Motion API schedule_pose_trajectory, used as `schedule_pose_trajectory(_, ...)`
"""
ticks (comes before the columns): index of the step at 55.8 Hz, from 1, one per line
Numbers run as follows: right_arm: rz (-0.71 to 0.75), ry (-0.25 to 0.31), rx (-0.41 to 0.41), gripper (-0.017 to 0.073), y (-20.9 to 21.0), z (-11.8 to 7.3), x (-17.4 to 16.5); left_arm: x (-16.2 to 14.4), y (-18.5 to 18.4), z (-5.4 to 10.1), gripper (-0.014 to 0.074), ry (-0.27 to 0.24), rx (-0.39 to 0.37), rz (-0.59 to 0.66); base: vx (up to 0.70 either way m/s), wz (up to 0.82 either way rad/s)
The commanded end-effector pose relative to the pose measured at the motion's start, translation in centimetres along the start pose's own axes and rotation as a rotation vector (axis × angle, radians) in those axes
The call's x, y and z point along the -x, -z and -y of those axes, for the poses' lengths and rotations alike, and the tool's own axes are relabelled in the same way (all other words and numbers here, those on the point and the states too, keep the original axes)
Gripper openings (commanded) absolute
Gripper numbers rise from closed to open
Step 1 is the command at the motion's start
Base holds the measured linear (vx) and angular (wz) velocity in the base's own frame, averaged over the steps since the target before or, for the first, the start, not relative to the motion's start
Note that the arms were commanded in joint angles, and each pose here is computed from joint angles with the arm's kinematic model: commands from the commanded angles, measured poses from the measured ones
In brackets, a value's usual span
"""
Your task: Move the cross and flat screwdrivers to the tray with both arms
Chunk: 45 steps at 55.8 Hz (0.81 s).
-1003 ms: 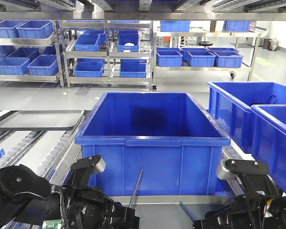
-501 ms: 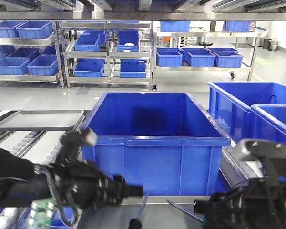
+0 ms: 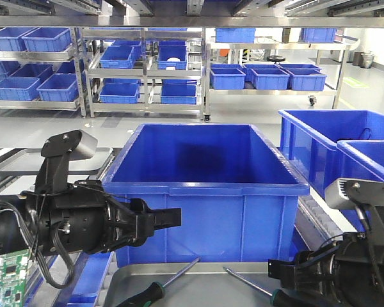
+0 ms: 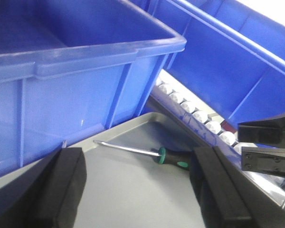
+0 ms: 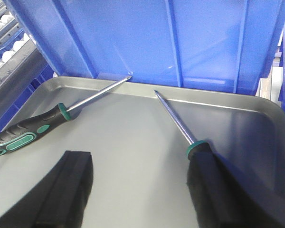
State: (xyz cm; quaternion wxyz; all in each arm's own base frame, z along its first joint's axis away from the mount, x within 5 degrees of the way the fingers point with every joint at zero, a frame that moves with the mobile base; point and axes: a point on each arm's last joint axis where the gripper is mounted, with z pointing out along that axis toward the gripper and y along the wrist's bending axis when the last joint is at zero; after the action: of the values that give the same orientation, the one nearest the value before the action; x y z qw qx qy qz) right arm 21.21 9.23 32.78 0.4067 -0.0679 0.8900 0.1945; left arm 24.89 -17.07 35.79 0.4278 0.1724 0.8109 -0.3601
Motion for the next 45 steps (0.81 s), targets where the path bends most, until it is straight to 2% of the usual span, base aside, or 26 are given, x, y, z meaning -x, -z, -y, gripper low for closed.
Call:
schedule_pose_trajectory(1,0.114,0.012,0.02,0.0474,1.1,-0.5,1.6,1.7,1.4,1.1,0.0587,0.012,-0.015,0.1,0.0,0.0)
schedule_pose_trajectory(8,0.113,0.012,0.02,0.0473,1.1,-0.5,1.6,1.7,1.4,0.9,0.0585,-0.009,0.005,0.108,0.0,0.0)
schedule_pose_trajectory(10,0.113,0.012,0.02,0.0473,1.1,-0.5,1.6,1.9,1.6,0.8,0.0578,-0.05,0.031,0.121,0.0,0.0)
schedule_pose_trajectory(13,0.112,0.012,0.019,0.0473,1.1,-0.5,1.5,1.9,2.2,0.8,0.0552,-0.087,0.06,0.136,0.0,0.0)
schedule_pose_trajectory(17,0.112,0.012,0.019,0.0473,1.1,-0.5,1.5,1.4,3.8,0.6,0.0484,-0.1,0.116,0.168,0.0,0.0)
schedule_pose_trajectory(18,0.112,0.012,0.019,0.0473,1.1,-0.5,1.5,1.3,4.2,0.6,0.0459,-0.09,0.13,0.182,0.0,0.0)
schedule_pose_trajectory(19,0.112,0.012,0.019,0.0473,1.1,-0.5,1.5,1.1,5.1,0.6,0.0432,-0.115,0.153,0.201,0.0,0.0)
schedule_pose_trajectory(24,0.112,0.012,0.019,0.0473,1.1,-0.5,1.5,-1.2,7.6,0.0,0.0288,-0.162,0.237,0.231,0.0,0.0)
schedule_pose_trajectory(25,0.112,0.012,0.019,0.0473,1.1,-0.5,1.5,-1.5,8.2,0.0,0.0255,-0.196,0.254,0.245,0.0,0.0)
schedule_pose_trajectory(26,0.112,0.012,0.019,0.0473,1.1,-0.5,1.5,-2.3,8.4,-0.3,0.0221,-0.204,0.268,0.238,0.0,0.0)
schedule_pose_trajectory(27,0.11,0.012,0.019,0.0473,1.1,-0.5,1.5,-2.9,9.1,-0.4,0.0197,-0.251,0.289,0.256,0.0,0.0)
schedule_pose_trajectory(29,0.109,0.012,0.019,0.0473,1.1,-0.5,1.5,-4.2,9.8,-0.9,0.0139,-0.293,0.32,0.268,0.0,0.0)
schedule_pose_trajectory(34,0.109,0.012,0.019,0.0473,1.1,-0.5,1.5,-8.3,11.8,-2.7,-0.0009,-0.351,0.397,0.304,0.0,0.0)
schedule_pose_trajectory(41,0.109,0.012,0.019,0.0473,1.1,-0.5,1.5,-14.0,14.2,-4.7,-0.0008,-0.327,0.492,0.371,0.0,0.0)
schedule_pose_trajectory(45,0.109,0.012,0.019,0.0473,1.1,-0.5,1.5,-16.2,15.3,-5.3,-0.0008,-0.313,0.549,0.401,0.0,0.0)
